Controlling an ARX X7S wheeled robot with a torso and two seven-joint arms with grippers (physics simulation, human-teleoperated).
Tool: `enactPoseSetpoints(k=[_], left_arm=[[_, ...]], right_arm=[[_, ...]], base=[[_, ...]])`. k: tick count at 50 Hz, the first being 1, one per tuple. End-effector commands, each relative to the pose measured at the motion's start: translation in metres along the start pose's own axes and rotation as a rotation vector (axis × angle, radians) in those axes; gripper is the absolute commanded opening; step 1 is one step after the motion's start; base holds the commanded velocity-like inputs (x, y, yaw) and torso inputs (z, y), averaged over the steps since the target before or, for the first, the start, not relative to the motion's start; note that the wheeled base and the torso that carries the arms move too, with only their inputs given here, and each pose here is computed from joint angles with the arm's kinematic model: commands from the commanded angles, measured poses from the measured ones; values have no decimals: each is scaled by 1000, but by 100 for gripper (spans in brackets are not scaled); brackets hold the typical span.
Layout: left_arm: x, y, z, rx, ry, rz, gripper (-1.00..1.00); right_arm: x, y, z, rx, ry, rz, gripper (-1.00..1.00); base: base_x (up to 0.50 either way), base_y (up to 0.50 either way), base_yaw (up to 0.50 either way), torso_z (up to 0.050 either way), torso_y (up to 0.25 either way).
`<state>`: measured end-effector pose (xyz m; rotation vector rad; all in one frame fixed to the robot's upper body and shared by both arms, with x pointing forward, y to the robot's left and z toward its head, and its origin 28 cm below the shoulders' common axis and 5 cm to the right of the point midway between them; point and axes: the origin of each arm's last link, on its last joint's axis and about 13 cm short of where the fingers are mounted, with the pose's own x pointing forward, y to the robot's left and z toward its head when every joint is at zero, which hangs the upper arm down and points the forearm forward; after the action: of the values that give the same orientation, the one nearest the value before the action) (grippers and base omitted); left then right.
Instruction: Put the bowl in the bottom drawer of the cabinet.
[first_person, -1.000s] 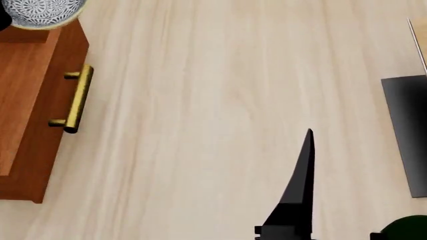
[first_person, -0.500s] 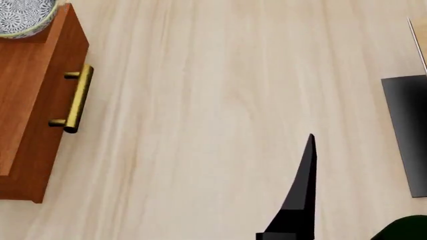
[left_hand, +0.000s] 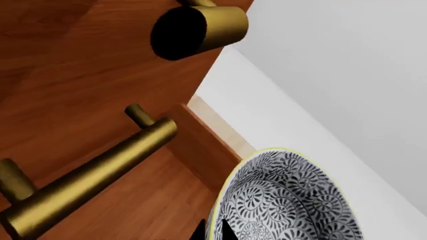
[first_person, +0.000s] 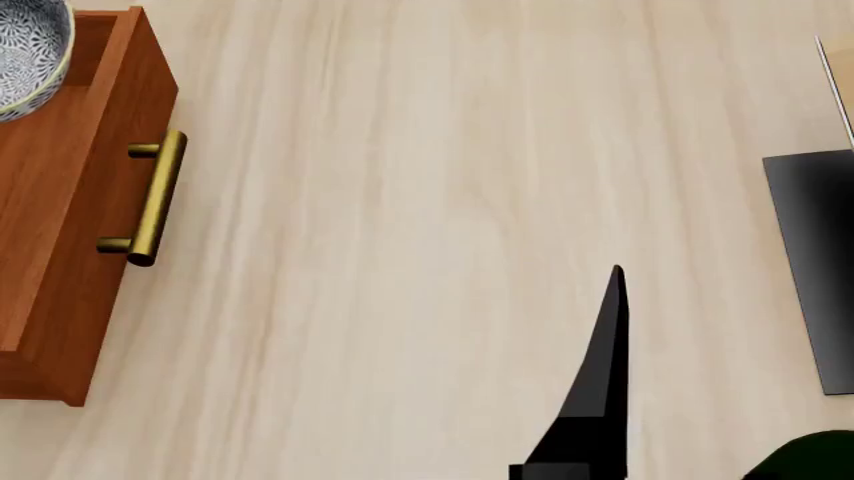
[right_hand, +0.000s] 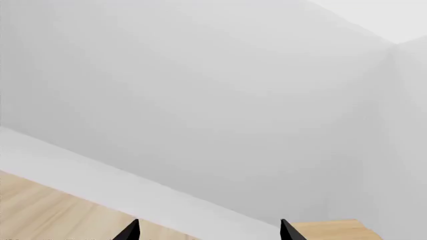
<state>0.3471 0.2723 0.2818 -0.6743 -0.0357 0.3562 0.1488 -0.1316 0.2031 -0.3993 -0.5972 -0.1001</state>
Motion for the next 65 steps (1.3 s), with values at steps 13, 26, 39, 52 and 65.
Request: enactPoseSetpoints(k=[13, 26, 39, 52, 65], left_arm=[[24, 36, -27, -29, 7, 164, -100], [32, 53, -56, -11, 60, 226, -100], [39, 70, -87, -4, 147, 282, -100], [39, 73, -90, -3, 158, 298, -100], [34, 68, -84, -6, 139, 264, 100]], right_arm=[[-3, -1, 3, -4, 9, 9, 100], [-7, -2, 4, -2, 13, 11, 100], [-8, -2, 5, 0, 14, 11, 100], [-9, -1, 5, 3, 18, 10, 100], [-8, 0, 5, 7, 18, 14, 100]], base=[[0, 0, 0, 0, 0], [0, 0, 0, 0, 1], [2, 2, 1, 0, -2], [3, 3, 3, 0, -6], [3, 3, 2, 0, -5]])
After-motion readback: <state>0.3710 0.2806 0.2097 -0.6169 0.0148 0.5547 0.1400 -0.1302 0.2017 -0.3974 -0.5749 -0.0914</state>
